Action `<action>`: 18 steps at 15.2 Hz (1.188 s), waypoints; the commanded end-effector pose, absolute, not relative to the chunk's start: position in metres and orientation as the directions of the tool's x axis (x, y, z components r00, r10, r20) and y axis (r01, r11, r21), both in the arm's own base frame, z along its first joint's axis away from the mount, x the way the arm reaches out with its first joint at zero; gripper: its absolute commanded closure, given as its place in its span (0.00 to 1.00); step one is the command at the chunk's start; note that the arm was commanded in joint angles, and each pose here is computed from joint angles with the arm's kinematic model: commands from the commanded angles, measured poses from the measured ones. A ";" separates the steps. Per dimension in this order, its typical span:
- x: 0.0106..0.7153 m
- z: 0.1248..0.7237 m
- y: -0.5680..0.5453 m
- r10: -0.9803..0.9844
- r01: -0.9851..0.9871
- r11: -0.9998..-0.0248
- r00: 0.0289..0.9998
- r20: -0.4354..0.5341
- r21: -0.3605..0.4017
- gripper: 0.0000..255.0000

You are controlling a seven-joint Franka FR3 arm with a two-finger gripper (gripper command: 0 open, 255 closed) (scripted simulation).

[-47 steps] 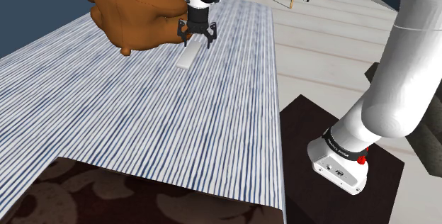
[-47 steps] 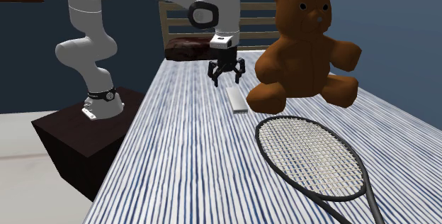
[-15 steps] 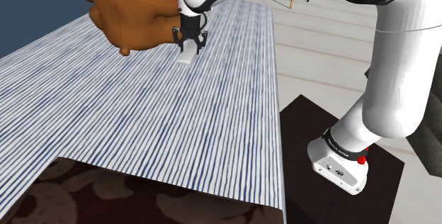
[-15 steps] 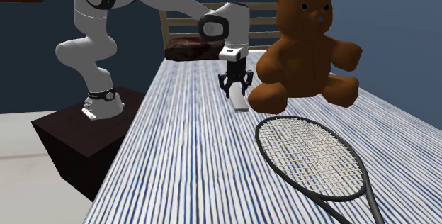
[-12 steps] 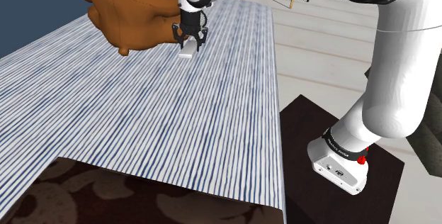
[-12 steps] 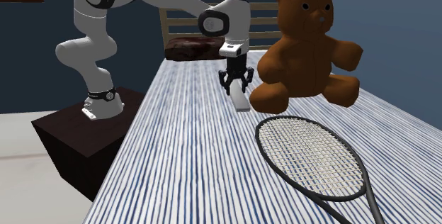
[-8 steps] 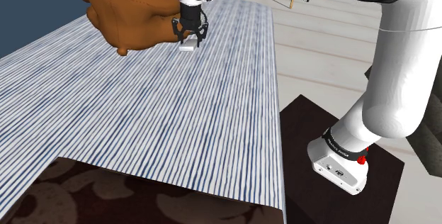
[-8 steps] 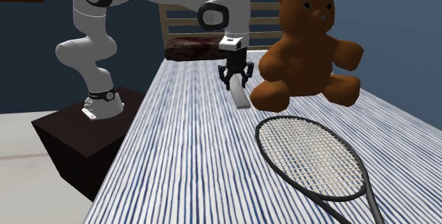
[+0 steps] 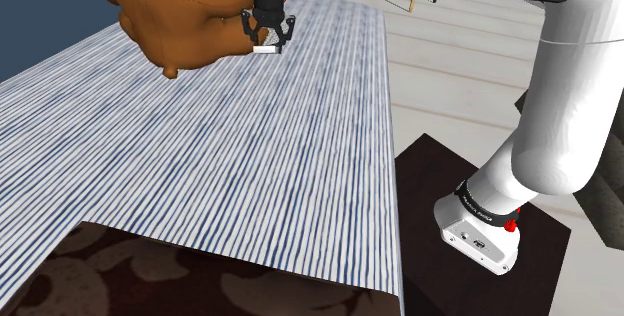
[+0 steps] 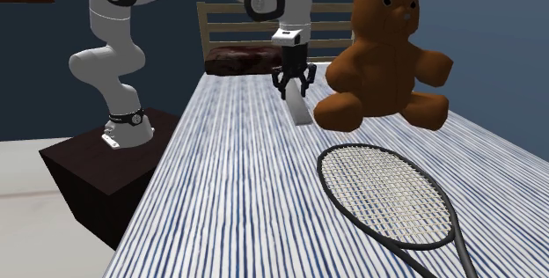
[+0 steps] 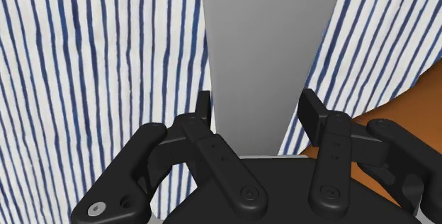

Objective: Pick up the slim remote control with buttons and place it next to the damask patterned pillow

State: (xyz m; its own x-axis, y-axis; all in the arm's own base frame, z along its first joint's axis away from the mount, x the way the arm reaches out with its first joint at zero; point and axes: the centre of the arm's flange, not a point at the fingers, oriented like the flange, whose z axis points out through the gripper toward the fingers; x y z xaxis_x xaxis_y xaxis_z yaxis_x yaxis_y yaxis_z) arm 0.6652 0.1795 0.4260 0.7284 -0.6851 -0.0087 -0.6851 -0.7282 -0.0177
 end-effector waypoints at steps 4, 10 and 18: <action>0.665 0.452 0.180 -0.685 -0.685 -0.728 0.728 -0.008 -0.018 1.00; 0.665 0.484 0.180 -0.685 -0.685 -0.728 0.728 -0.008 -0.018 1.00; 0.665 0.526 0.180 -0.685 -0.685 -0.728 0.728 -0.008 -0.018 1.00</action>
